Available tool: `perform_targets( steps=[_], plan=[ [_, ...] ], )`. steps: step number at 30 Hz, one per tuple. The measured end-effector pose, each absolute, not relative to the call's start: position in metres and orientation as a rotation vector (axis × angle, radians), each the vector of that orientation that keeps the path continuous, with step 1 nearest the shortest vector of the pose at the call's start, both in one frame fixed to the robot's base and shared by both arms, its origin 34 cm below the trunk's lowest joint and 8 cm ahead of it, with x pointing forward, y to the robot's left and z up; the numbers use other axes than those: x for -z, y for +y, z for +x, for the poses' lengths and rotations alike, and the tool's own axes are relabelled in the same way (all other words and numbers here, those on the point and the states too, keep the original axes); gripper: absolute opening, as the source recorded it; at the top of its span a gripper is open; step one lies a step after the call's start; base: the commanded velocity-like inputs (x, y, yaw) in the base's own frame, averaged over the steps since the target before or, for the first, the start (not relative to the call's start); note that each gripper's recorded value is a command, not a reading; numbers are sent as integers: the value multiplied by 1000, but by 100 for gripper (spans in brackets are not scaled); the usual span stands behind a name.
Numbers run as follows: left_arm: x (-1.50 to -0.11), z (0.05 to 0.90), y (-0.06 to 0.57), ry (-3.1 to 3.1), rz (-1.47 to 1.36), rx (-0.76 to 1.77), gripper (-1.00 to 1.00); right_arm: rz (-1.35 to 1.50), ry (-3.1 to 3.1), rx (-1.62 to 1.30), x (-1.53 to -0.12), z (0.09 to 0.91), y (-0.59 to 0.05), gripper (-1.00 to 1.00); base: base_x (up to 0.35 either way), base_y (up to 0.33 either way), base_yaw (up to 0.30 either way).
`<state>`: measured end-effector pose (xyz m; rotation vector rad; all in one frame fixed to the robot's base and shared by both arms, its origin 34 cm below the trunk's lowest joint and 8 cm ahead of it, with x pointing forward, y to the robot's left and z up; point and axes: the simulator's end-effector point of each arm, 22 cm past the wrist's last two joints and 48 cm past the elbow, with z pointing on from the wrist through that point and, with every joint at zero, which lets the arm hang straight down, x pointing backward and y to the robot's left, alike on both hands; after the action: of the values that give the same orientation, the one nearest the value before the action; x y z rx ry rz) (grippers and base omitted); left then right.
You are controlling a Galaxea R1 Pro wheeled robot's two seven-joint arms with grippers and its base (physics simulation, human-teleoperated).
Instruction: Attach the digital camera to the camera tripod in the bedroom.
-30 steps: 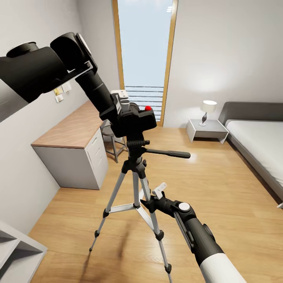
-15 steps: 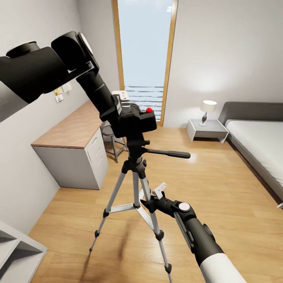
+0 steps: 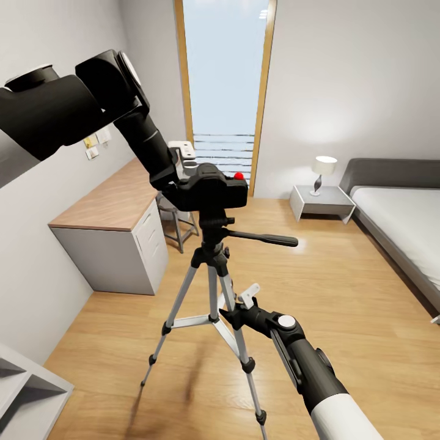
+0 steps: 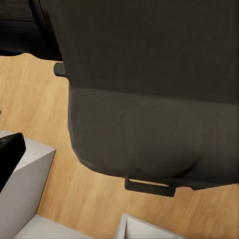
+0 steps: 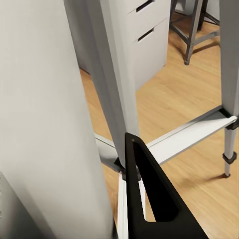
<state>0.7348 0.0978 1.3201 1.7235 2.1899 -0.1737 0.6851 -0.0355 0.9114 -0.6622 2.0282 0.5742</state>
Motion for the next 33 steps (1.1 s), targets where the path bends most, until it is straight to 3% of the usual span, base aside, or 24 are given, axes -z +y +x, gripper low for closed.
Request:
perform_targets(
  steps=[14,19,33],
  plan=[
    [-1334,735,93,2157,1701,212,100,-647,2033,-575,-912,686,-36,-100,0,0,0],
    [-1414,746,85,1973,1527,335,100,-645,2036,-575,-912,687,-36,-100,0,0,0],
    [-1510,790,176,1830,1114,260,100,-644,2036,-577,-912,686,-36,-100,0,0,0]
  ],
)
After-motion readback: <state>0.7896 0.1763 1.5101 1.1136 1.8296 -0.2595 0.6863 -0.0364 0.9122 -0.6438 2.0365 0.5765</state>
